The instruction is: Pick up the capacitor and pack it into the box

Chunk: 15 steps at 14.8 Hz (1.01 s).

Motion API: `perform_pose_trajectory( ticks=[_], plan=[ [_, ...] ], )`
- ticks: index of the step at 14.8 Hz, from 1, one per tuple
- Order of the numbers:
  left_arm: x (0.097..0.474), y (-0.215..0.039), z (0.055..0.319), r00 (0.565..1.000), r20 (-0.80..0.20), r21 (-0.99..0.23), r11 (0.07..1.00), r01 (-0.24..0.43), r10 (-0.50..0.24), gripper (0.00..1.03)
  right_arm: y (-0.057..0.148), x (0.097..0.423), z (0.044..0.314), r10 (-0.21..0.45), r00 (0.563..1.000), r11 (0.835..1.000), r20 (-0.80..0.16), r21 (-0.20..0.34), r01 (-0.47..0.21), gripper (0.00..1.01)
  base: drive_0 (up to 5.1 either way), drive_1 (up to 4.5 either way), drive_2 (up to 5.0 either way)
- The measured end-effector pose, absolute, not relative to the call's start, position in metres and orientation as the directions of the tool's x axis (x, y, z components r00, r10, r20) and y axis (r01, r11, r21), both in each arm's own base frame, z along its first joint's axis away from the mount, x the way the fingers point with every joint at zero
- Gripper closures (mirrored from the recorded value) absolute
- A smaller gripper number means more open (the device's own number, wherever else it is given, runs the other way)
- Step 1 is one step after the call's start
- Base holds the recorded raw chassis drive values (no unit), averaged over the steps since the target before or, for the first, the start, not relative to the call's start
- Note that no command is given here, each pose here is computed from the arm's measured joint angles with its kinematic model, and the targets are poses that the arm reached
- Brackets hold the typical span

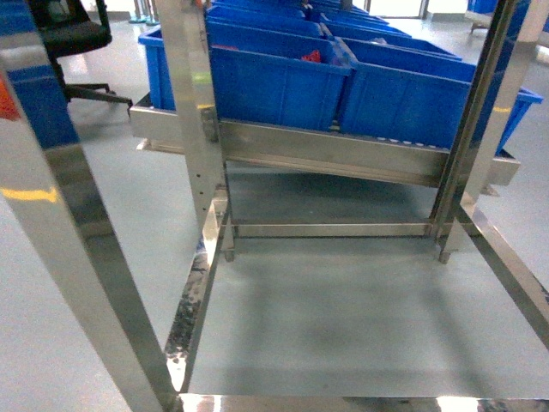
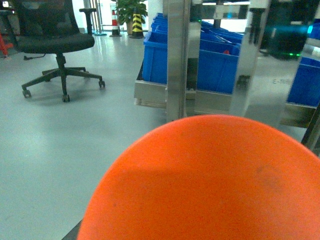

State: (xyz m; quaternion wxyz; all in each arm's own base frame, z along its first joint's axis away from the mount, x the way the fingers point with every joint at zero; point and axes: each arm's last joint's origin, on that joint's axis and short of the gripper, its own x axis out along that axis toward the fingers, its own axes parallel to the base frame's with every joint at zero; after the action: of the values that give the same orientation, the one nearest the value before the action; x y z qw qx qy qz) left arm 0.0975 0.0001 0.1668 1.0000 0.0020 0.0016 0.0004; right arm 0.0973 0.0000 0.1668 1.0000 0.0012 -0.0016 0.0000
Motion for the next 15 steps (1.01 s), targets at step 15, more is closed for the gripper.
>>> perform_pose_trajectory(
  ticks=[15],
  plan=[
    [0.0975, 0.0001, 0.1668, 1.000, -0.003, 0.004, 1.000, -0.001, 0.001, 0.60, 0.0000, 0.0973, 0.1666, 0.000, 1.000, 1.000, 0.001, 0.002, 0.000, 0.03, -5.0, 2.48, 2.5]
  ],
)
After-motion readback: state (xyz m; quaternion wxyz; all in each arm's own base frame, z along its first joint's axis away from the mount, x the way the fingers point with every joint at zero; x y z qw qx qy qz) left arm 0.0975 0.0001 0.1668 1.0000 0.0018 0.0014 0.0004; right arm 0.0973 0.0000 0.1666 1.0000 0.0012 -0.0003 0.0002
